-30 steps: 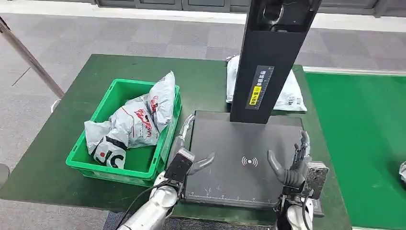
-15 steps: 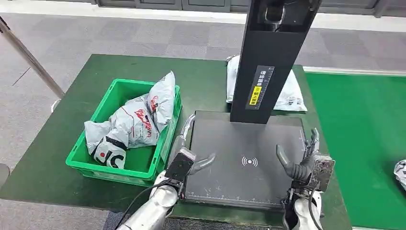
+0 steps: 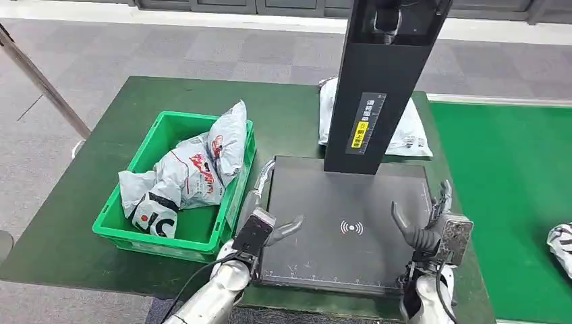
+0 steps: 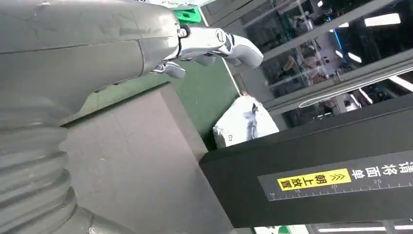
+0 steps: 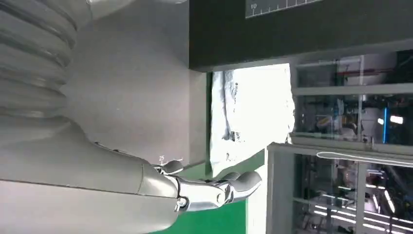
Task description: Moved the parcel from conveyor to table for the left to box.
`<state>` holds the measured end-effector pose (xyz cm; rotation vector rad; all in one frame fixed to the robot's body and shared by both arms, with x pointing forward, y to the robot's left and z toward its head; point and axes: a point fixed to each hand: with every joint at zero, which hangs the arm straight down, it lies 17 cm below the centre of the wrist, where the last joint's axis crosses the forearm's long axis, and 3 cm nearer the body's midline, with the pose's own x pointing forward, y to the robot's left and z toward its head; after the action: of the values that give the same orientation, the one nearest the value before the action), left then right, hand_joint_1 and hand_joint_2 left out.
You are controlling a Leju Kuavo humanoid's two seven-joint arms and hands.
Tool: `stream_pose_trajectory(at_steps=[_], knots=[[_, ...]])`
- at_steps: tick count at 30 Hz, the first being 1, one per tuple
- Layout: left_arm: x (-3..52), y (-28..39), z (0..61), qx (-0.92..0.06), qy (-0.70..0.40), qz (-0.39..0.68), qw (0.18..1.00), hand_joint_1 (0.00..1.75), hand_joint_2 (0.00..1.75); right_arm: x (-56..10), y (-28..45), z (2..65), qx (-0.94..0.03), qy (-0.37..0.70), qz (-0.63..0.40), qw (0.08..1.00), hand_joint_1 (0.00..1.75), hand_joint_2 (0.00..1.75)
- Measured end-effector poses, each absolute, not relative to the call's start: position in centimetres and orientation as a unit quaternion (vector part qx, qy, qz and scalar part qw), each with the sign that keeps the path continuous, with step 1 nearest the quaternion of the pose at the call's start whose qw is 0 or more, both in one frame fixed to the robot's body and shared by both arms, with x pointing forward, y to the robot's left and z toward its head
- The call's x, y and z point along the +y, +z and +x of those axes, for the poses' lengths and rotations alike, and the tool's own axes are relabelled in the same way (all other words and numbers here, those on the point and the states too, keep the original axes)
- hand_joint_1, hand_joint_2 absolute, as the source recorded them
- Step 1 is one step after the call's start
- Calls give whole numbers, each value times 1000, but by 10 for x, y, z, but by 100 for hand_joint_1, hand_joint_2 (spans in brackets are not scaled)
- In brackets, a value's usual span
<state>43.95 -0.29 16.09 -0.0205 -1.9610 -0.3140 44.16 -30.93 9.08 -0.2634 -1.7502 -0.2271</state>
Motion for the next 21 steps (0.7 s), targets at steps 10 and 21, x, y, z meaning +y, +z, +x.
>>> stream_pose_trajectory(at_steps=[10, 21], knots=[[-6, 160, 437, -829, -128, -28, 544, 0, 175, -317, 80, 439, -760, -113, -113, 630, 0, 175], [-5, 155, 436, -825, -124, -32, 550, 0, 175, -321, 75, 437, -755, -113, -120, 635, 0, 175]])
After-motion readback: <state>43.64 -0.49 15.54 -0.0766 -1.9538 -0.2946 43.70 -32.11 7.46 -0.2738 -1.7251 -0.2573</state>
